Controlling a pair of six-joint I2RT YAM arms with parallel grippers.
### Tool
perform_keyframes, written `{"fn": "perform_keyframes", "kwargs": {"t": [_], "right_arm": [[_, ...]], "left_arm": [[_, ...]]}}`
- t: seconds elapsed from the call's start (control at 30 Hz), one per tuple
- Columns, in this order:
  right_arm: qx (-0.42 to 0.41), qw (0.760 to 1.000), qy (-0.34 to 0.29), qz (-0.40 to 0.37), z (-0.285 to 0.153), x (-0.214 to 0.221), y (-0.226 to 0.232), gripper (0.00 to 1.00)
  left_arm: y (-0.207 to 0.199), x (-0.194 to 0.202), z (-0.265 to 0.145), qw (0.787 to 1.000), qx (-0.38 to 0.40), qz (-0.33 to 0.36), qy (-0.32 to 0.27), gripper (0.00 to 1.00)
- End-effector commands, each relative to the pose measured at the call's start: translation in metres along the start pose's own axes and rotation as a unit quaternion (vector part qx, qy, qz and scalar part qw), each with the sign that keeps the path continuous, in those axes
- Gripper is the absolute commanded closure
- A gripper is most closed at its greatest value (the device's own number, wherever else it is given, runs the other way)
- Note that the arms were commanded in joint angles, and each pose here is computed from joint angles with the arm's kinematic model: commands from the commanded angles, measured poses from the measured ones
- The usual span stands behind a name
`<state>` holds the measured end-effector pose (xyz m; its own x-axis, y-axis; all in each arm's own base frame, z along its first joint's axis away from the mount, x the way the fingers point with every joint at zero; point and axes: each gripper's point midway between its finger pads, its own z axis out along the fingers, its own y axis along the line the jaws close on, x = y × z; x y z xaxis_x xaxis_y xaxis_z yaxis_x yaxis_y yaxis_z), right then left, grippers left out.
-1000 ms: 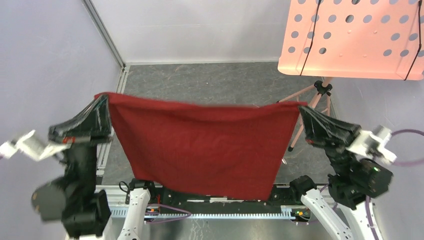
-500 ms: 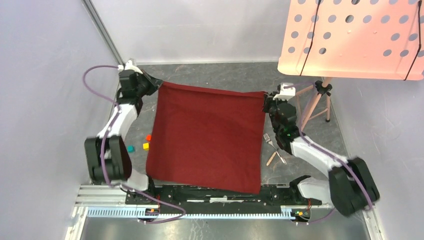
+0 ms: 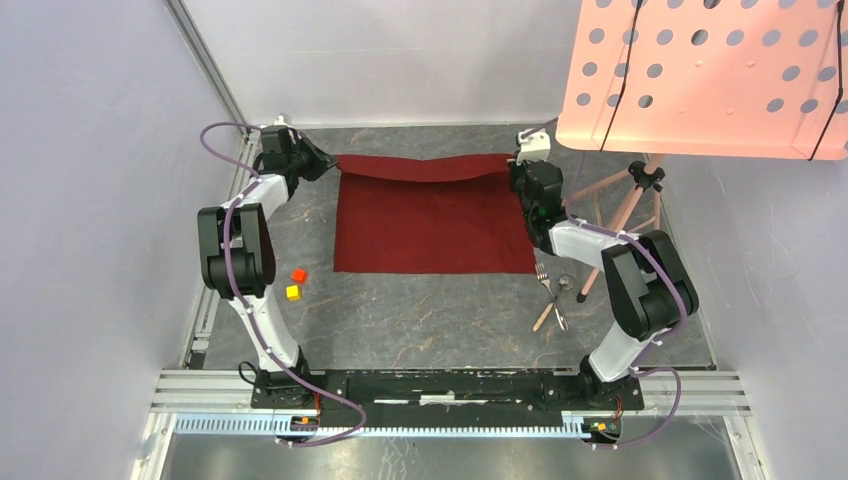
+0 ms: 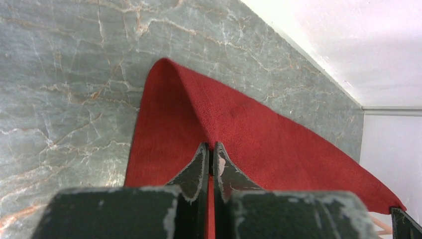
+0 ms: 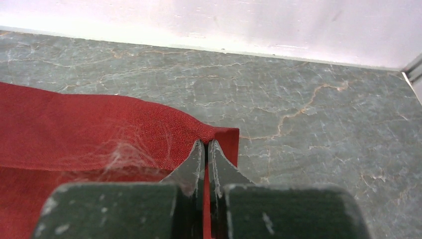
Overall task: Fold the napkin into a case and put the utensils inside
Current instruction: Fold and flatten the napkin at the center of the board.
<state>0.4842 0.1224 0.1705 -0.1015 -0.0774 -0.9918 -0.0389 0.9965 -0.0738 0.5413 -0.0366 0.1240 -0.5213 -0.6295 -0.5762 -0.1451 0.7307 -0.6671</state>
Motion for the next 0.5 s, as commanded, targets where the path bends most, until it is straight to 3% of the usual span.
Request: {"fn": "perform_keyframes", "kwargs": {"t": [0.0, 0.13, 0.33, 0.47], "right_arm": [[-0.04, 0.998, 0.04, -0.029, 0.004, 0.0, 0.011, 1.0], [-0.055, 0.99, 0.13, -0.006, -0.015, 0.03, 0.015, 1.0], [-0.051, 0.968, 0.247, 0.002, -0.069, 0.079, 0.003, 1.0], [-0.044, 0.964, 0.263, -0.003, -0.089, 0.079, -0.009, 1.0]], "left_arm": [[0.008, 0.021, -0.011, 0.998, -0.032, -0.021, 0.055, 0.98], [0.026, 0.064, -0.035, 0.99, -0.065, -0.068, 0.107, 0.97], [0.027, 0.114, -0.085, 0.984, -0.055, -0.101, 0.135, 0.95], [0.022, 0.132, -0.108, 0.982, -0.04, -0.103, 0.153, 0.93]]}}
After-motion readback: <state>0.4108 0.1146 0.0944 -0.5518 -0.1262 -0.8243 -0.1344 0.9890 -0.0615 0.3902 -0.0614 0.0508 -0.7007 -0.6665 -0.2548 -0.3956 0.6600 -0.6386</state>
